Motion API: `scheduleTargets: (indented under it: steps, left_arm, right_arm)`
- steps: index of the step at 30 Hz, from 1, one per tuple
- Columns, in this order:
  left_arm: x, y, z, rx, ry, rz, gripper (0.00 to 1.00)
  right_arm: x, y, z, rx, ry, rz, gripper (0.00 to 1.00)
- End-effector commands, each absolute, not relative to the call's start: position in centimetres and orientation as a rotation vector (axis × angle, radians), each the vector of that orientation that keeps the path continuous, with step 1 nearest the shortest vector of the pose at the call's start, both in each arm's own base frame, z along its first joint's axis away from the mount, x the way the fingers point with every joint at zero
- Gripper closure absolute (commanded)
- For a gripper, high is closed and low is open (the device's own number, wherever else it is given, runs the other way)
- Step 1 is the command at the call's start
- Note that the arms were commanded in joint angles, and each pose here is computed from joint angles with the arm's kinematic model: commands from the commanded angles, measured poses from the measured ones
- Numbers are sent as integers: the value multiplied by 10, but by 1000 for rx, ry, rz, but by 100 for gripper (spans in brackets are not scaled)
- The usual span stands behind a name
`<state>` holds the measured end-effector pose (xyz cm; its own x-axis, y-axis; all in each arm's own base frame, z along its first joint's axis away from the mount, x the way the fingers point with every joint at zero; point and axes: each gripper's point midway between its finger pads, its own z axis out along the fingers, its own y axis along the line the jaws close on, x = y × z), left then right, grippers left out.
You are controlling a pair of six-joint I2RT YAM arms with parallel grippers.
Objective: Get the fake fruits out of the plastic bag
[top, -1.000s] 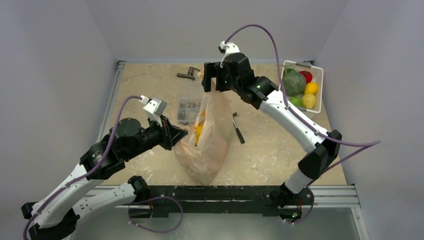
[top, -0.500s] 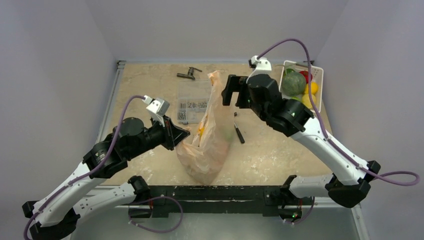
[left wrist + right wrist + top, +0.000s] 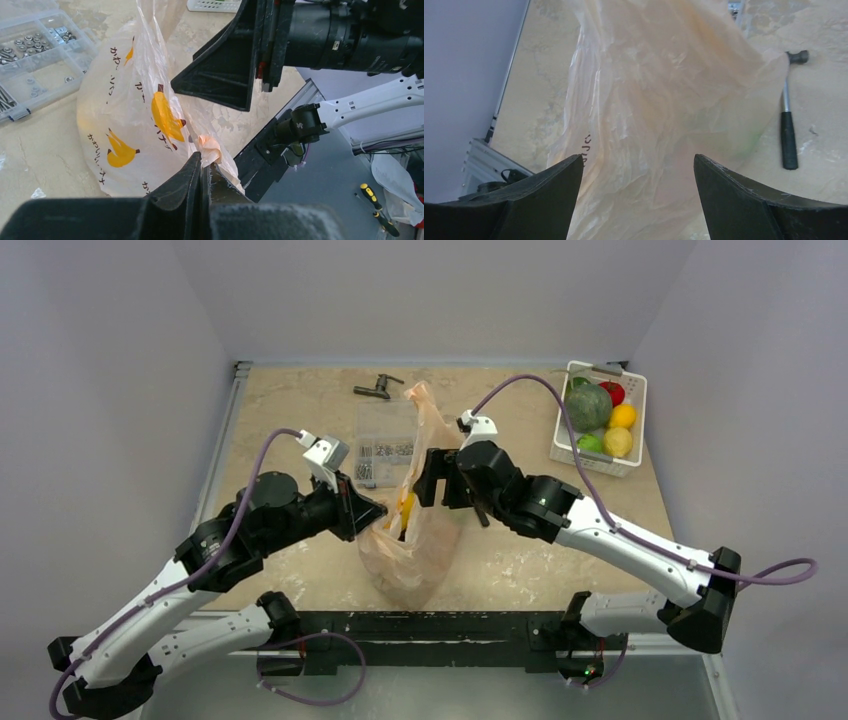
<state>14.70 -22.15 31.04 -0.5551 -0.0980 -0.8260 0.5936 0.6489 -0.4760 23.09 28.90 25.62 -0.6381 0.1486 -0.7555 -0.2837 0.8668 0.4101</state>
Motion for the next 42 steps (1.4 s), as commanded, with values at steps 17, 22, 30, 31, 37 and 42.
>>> scheduleTargets:
  steps: [17,22,30,31,37,42]
  left_arm:
    - [150,-197,382,499,1920,-790,21]
    - [188,-196,364,492,2097,-572,20]
    - [214,-208,284,456,2311,-515,26]
    - [212,-215,278,453,2305,-565,25]
    - [216,-230,228,402,2404,-599,18]
    - [245,-170,201,259,2454,-175,57]
  right_arm:
    - [206,315,248,-93,2024,925,100]
    - [206,313,253,-94,2012,927,100]
    - [208,305,260,-70,1981,915,100]
    - [208,305,261,-68,1977,918,100]
    - [210,304,264,-69,1959,911,100]
    - [221,294,266,-74,1941,804,100]
